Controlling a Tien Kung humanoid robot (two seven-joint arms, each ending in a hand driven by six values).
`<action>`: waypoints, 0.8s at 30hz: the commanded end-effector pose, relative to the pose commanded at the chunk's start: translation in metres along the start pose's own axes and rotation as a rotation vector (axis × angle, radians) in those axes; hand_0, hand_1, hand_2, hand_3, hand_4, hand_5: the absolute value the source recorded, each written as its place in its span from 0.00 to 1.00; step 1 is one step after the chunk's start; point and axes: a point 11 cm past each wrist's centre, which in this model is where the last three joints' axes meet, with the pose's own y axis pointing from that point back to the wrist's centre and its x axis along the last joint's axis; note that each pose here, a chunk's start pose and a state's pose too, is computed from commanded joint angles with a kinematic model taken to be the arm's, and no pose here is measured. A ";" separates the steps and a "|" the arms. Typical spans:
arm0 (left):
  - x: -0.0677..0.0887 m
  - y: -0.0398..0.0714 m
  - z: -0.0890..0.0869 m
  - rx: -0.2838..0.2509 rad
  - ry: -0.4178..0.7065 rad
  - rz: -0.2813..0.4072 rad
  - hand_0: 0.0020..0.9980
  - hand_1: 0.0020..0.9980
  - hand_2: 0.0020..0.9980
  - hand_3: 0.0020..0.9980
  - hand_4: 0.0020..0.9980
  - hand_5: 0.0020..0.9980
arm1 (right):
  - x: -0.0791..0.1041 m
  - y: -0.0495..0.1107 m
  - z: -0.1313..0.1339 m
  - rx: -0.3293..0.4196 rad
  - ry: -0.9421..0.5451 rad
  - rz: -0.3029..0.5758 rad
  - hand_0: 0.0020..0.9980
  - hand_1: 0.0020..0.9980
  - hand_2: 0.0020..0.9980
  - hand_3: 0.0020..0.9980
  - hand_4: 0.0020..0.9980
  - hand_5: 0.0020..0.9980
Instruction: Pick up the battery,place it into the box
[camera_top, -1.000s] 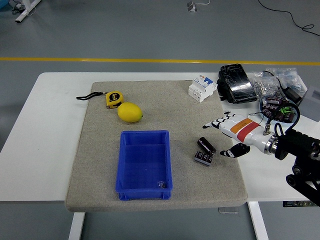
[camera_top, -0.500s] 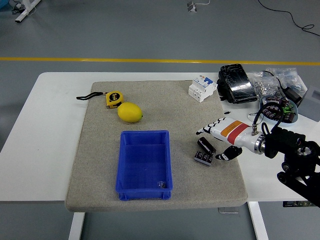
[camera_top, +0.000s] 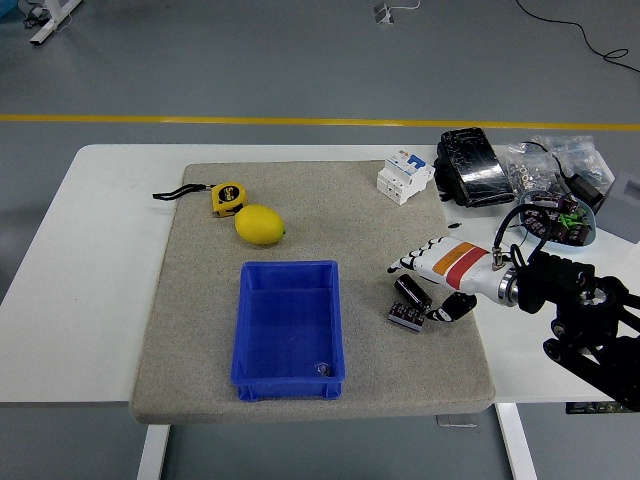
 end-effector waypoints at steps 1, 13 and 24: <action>0.000 0.000 0.000 0.000 0.000 0.000 0.57 0.55 0.59 0.57 0.63 0.57 | 0.000 0.000 0.000 0.001 0.003 -0.003 0.76 0.74 0.81 0.87 0.91 0.15; 0.001 0.000 -0.002 0.005 -0.004 0.005 0.57 0.54 0.59 0.57 0.63 0.57 | -0.006 -0.005 -0.004 0.013 0.009 -0.008 0.74 0.73 0.79 0.84 0.90 0.16; 0.002 0.000 0.002 -0.003 -0.005 0.007 0.57 0.54 0.59 0.57 0.63 0.57 | -0.006 -0.005 0.002 -0.001 0.001 0.006 0.69 0.67 0.75 0.77 0.88 0.17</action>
